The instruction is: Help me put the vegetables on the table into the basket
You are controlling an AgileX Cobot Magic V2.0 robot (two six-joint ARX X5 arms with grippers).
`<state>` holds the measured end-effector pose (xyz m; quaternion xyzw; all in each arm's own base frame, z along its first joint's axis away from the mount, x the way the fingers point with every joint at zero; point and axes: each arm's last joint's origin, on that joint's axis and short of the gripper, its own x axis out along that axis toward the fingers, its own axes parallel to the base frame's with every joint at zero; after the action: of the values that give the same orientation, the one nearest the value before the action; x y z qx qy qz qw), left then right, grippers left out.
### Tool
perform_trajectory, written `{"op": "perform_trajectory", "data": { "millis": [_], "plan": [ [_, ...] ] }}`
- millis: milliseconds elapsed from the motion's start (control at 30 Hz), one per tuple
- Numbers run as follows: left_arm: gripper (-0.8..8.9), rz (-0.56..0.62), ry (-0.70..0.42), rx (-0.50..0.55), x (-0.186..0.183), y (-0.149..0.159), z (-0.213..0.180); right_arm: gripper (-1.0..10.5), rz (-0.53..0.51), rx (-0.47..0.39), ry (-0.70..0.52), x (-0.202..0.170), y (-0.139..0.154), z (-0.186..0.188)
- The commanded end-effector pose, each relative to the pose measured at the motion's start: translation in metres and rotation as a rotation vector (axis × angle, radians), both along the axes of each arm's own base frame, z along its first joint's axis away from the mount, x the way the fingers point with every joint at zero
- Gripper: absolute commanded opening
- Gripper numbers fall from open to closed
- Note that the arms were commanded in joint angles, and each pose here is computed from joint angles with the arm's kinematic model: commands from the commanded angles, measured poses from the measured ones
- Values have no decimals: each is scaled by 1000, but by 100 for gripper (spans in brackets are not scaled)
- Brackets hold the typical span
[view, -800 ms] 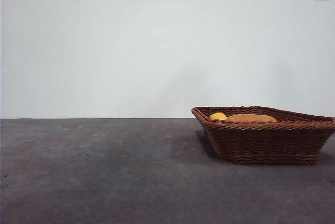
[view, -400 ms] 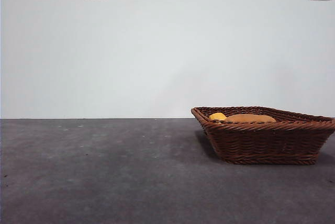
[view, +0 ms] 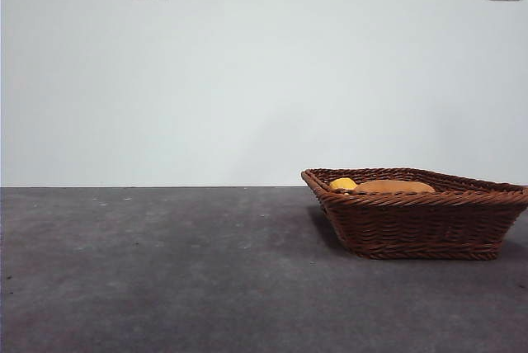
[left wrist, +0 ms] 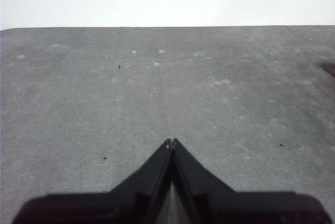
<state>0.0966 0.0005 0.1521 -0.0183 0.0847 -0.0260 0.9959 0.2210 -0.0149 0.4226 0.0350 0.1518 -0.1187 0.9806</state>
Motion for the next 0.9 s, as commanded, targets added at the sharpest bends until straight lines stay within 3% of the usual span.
{"op": "perform_trajectory", "data": {
  "millis": [33,133,333,433,567,700,900],
  "plan": [
    [-4,4,8,-3,1,0,-3,1,-9,2,-97,-23,0,-26],
    [-4,4,10,-3,1,0,-3,1,-14,-3,-199,-60,2,-56],
    [-3,4,18,-4,1,0,-4,1,-53,-13,-252,-115,3,-139],
    [-4,4,19,-4,1,0,-4,1,-55,-8,-356,-127,4,-186],
    [-4,4,20,-4,1,0,-4,1,-30,85,-456,-128,5,-228],
    [-4,3,22,-4,1,0,-4,1,66,67,-378,-125,7,-246],
    [-4,4,26,-4,1,0,-5,1,135,-87,-142,-125,8,-270]
  ]
}}
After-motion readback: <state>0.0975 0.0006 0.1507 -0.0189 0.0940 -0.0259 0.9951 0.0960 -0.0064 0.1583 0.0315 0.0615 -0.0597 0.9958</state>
